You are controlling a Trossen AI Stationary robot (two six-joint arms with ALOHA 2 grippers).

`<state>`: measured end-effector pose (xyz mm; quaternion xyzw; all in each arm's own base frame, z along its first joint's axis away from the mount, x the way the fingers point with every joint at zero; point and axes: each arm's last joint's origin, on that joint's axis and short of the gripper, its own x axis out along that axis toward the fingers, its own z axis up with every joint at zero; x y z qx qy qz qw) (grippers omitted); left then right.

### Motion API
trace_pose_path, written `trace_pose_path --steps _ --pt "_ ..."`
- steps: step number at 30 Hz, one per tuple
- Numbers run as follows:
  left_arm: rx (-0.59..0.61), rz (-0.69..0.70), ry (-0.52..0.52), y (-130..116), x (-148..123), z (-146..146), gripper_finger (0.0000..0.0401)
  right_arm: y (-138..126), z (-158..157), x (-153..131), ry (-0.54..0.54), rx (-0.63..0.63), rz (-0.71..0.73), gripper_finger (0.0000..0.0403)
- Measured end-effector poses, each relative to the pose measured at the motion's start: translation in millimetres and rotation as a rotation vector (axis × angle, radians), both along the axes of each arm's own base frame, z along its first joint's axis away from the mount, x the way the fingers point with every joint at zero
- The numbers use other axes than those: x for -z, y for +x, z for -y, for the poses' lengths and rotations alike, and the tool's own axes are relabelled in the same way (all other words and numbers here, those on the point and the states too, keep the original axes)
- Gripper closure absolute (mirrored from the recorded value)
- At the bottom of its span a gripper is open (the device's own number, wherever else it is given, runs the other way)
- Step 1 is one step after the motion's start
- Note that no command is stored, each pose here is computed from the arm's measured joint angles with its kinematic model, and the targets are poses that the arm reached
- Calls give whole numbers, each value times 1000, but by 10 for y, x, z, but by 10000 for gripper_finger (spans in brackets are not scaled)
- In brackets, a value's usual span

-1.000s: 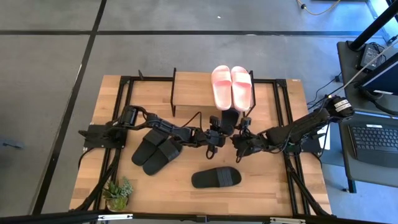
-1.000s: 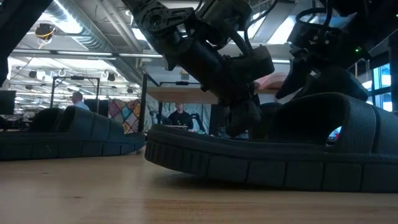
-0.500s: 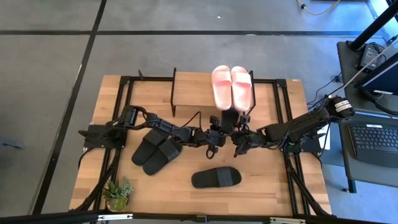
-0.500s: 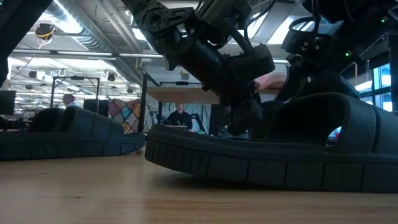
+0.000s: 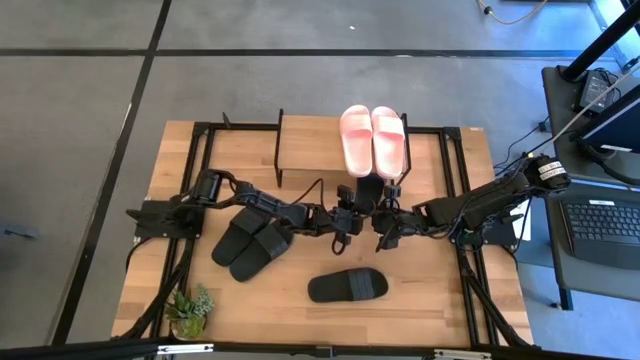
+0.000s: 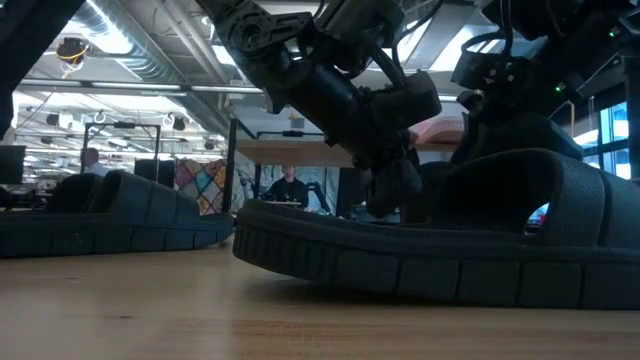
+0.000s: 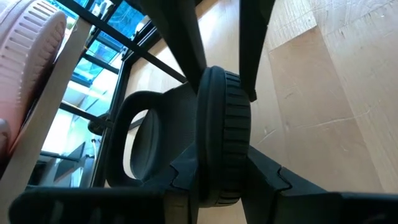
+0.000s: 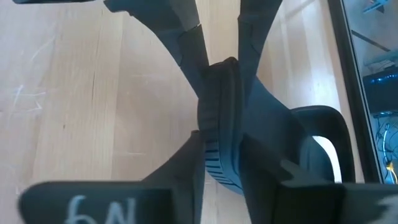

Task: Pick and place slides into the shelf
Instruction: Put the bottom black slide under the shelf

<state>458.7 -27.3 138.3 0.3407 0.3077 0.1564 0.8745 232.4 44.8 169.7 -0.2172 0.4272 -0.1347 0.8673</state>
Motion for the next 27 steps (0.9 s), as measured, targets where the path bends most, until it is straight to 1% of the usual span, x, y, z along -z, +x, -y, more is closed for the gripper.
trace_pose_path --steps 5,8,11,13,16,22,24,27 --pt "-10 -1 30 0 -9 12 321 0 2 -1 -2 4 2 352" --pt "14 -24 73 1 -13 17 315 -1 2 0 -2 5 1 355" --pt "11 -17 61 2 -13 21 303 -2 2 1 -2 6 0 355" --pt "15 4 21 5 -16 27 288 -5 2 3 -2 5 -4 356" --pt "55 35 -33 15 -62 44 255 -5 3 3 -4 4 -5 356" --pt "72 16 -38 7 -49 72 183 -9 5 7 -6 4 -10 358" --pt "65 1 -33 -1 -38 70 165 -12 6 8 -8 5 -13 358" --pt "27 -44 -20 -57 -89 56 147 -14 9 9 -11 8 -15 358"
